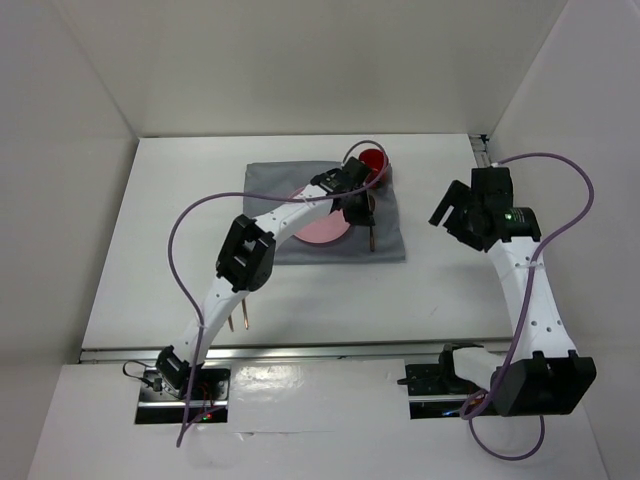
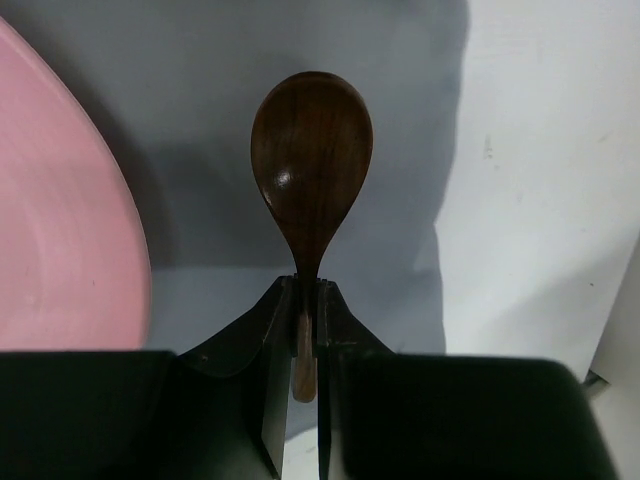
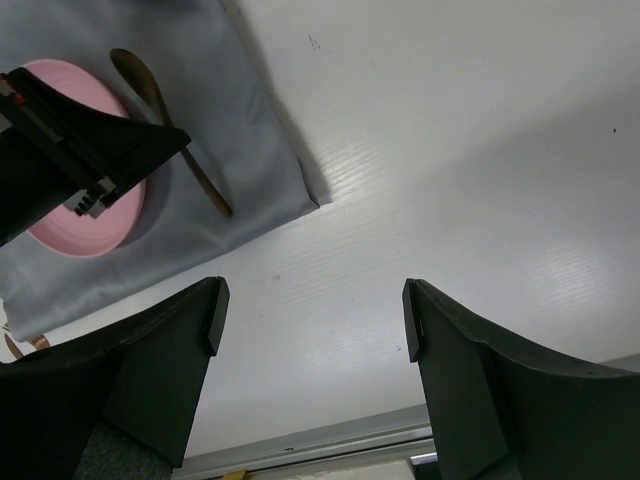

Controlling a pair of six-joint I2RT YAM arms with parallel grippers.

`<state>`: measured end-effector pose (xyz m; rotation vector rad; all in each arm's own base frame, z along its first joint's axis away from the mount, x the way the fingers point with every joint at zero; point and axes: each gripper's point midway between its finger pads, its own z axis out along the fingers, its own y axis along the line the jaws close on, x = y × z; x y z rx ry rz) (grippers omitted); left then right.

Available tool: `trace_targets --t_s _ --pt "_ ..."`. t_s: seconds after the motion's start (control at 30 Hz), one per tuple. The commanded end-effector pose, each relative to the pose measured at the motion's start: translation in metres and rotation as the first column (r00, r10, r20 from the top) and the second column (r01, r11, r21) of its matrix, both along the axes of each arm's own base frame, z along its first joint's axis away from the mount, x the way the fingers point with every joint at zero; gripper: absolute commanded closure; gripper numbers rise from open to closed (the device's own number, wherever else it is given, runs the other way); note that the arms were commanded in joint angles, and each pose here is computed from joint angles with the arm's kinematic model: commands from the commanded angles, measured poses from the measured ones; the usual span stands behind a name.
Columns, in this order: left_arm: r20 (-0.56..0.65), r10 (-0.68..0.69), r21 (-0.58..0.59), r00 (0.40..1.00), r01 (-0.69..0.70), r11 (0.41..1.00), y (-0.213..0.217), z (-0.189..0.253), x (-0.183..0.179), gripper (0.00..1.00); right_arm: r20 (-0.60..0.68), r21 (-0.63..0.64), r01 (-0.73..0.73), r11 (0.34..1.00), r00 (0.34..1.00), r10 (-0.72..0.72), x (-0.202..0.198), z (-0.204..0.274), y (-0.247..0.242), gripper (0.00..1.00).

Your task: Set the dinner table for one person

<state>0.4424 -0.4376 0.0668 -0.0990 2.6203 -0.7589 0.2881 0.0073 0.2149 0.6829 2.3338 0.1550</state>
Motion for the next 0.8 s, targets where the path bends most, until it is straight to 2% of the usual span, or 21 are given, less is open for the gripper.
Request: trace_targets --t_s 0.0,0.07,0.1,0.23,0.37,0.47,0.53,0.67,0.73,0.77 --pt "0.056 0.014 -0.05 0.998 -0.011 0.999 -0.011 0.014 0.016 1.0 0.013 -0.01 0.024 1.0 1.0 -0.023 -0.009 0.008 -0.005 0.17" --pt "0.052 0.013 -0.029 0.999 -0.012 1.0 -0.008 0.006 0.016 0.97 0.013 -0.01 0.024 1.0 1.0 -0.023 -0.009 0.008 -0.005 0.17" --pt "0.052 0.013 -0.029 0.999 -0.012 1.0 -0.008 0.006 0.016 0.83 0.013 -0.01 0.024 1.0 1.0 -0.023 -0.009 0.008 -0.005 0.17" --pt "0.053 -0.019 -0.031 0.998 0.021 0.999 -0.01 0.004 0.013 0.57 0.013 -0.003 0.017 1.0 1.0 -0.017 -0.009 0.008 -0.003 0.17" --pt "0.074 -0.04 -0.038 0.996 0.043 0.998 -0.01 0.012 0.012 0.46 0.014 -0.003 0.017 1.0 1.0 -0.017 -0.01 0.011 -0.003 0.17" --pt "0.11 -0.062 -0.057 0.992 0.069 0.996 -0.011 0.034 0.011 0.45 0.015 0.004 0.011 1.0 1.0 -0.011 -0.01 0.011 -0.002 0.17" --pt "0.133 -0.076 -0.07 0.988 0.086 0.994 -0.012 0.049 0.01 0.49 0.015 0.004 0.011 1.0 1.0 -0.011 -0.01 0.013 -0.002 0.17" --pt "0.213 -0.17 -0.082 0.962 0.191 0.978 -0.017 0.107 -0.021 0.55 0.015 0.004 0.011 1.0 1.0 -0.011 -0.013 0.014 -0.002 0.17" --pt "0.231 -0.174 -0.032 0.957 0.186 0.982 0.007 0.136 -0.05 0.57 0.024 0.004 0.011 1.0 1.0 -0.011 -0.012 0.017 -0.002 0.17" --pt "0.247 -0.128 0.018 0.96 0.128 0.992 0.027 0.141 -0.052 0.61 0.024 0.004 0.011 1.0 1.0 -0.011 -0.012 0.017 -0.002 0.17"
